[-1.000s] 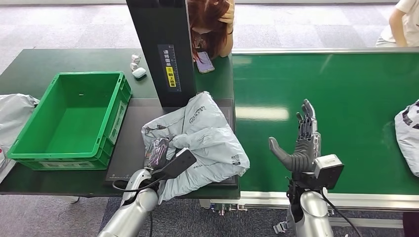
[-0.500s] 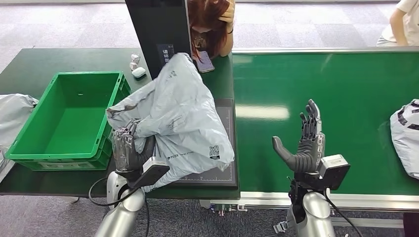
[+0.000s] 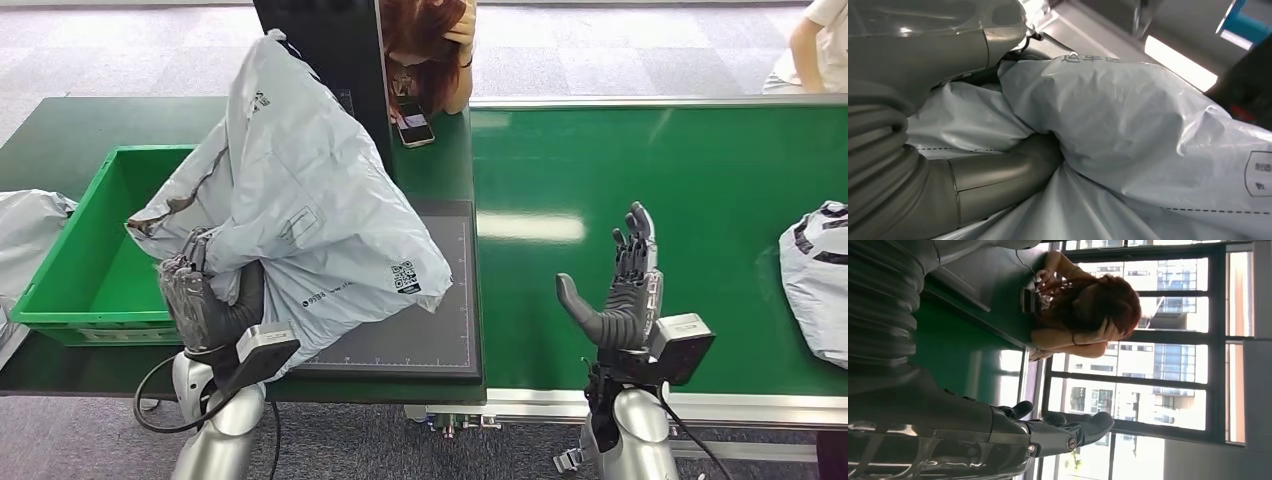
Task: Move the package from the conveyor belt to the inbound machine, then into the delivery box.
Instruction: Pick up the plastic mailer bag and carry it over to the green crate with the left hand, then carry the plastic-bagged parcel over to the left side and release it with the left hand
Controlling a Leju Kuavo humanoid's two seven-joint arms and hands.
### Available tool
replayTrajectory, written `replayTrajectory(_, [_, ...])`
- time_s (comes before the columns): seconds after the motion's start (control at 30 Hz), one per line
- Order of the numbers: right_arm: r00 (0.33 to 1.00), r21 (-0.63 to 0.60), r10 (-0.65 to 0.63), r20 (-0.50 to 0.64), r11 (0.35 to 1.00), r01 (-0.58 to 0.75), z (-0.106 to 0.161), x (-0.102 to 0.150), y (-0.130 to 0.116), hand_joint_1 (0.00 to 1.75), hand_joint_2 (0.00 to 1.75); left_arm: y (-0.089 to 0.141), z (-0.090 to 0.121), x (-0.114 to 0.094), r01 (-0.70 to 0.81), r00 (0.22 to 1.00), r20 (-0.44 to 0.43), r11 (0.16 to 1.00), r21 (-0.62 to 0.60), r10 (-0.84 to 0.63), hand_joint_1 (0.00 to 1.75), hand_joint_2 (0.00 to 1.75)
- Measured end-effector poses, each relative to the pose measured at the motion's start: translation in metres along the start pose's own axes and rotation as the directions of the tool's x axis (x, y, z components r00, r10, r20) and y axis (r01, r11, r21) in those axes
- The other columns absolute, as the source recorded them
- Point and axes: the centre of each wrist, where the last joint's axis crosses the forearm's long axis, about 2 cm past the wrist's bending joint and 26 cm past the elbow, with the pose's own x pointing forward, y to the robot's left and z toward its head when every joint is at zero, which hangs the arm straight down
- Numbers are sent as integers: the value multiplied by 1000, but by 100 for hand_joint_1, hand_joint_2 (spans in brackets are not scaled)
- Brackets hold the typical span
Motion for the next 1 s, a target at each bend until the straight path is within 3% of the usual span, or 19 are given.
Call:
replayTrajectory(0.17, [1000,-12,-5,0,1000,5,3,1,-1,0,175,19,-22,6,32,997,60,995,96,-38,175,175])
replayTrajectory(0.3, [1000,-17,-5,5,1000,5,4,1,0,0,175,38,-40,6,145,976,140,979,142,-165,175,175])
replayTrajectory(0.4, [1000,-17,-2,8,1000,3,7,1,2,0,175,48,-50,-9,272,943,158,951,147,-294,175,175])
replayTrajectory(0.47, [1000,-17,2,4,1000,-2,12,1,2,0,175,54,-56,-31,389,902,148,913,124,-404,175,175])
replayTrajectory(0.63, [1000,-10,7,3,1000,-7,15,3,2,0,175,69,-57,-102,643,766,-1,765,-43,-643,175,175])
replayTrajectory(0.87, [1000,10,1,8,1000,-1,8,5,3,0,175,83,-43,-173,745,479,-372,592,-308,-795,175,175])
replayTrajectory(0.93, [1000,12,-1,10,1000,1,6,6,4,0,175,81,-40,-187,739,410,-421,565,-366,-809,175,175])
replayTrajectory(1.0, [1000,13,-2,13,1000,2,4,7,4,0,175,82,-36,-198,737,375,-412,537,-411,-831,175,175])
